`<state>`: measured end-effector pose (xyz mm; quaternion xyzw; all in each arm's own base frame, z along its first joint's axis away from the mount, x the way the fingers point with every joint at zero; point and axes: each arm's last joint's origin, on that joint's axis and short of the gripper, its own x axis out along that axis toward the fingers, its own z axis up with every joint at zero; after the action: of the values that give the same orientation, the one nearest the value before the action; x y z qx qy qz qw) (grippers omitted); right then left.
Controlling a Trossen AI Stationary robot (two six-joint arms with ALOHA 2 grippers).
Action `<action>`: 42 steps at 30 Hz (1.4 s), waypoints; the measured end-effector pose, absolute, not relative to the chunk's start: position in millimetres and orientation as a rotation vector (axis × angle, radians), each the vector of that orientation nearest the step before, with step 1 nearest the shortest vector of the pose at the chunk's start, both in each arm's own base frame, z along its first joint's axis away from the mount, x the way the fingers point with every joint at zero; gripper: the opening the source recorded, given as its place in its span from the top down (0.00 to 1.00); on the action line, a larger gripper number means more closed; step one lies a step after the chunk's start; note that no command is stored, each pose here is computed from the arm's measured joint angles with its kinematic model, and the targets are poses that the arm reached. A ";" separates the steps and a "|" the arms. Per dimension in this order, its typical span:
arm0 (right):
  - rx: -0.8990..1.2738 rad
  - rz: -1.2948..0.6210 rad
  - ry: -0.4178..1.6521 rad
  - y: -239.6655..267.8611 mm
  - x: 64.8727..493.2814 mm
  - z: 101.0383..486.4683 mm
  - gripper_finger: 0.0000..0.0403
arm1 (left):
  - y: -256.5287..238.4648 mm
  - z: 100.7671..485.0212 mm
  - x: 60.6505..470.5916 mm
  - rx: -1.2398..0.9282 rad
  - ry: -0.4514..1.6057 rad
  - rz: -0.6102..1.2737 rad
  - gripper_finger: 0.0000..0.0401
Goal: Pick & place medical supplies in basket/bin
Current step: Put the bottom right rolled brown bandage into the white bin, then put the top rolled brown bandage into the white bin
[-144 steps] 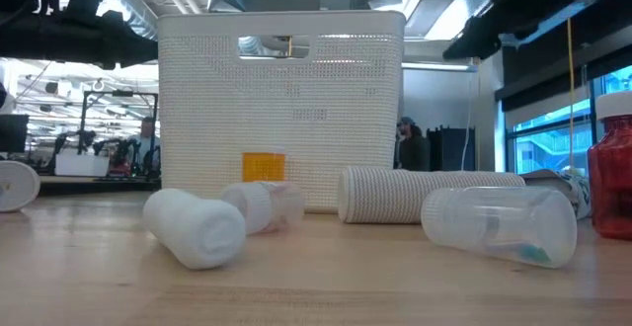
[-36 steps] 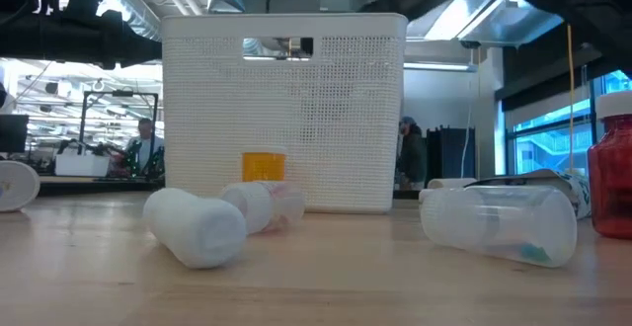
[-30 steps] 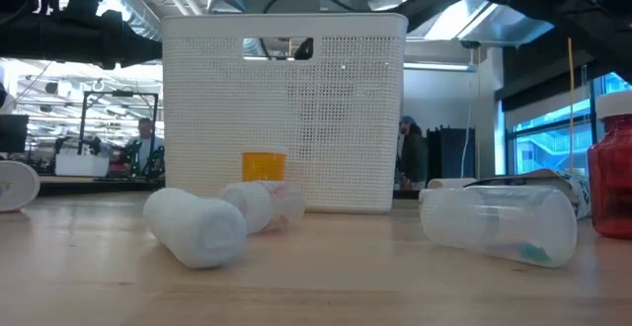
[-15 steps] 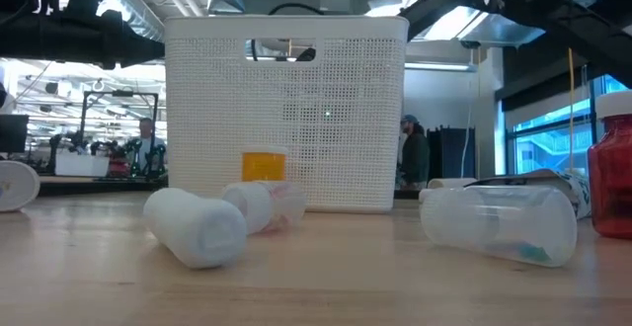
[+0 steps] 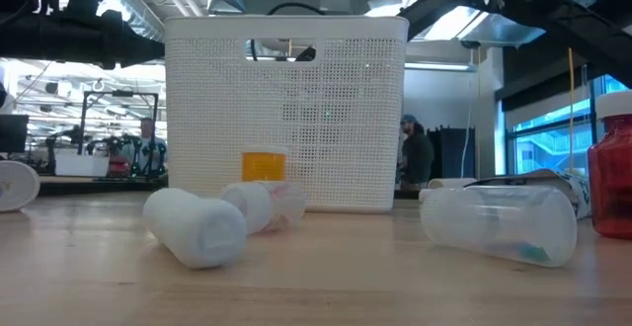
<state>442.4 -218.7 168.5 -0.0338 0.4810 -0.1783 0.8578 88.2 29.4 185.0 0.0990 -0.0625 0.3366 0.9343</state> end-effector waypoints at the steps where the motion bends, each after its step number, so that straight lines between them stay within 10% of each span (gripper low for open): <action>1: -0.069 -0.377 1.010 -218.6 442.5 168.6 0.39 | 29.4 185.1 88.2 0.202 -0.128 0.688 0.99; 12: -0.065 -0.372 1.033 -219.2 443.4 188.2 0.32 | 29.4 185.1 88.2 0.203 -0.128 0.688 0.98; 42: -0.084 -0.173 1.106 -89.2 368.5 399.4 0.32 | 29.4 185.2 88.2 0.203 -0.128 0.688 0.99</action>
<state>368.5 -89.2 399.4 -0.0396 0.5243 -0.0818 0.8467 88.2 29.4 185.2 0.0991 -0.0627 0.3367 0.9343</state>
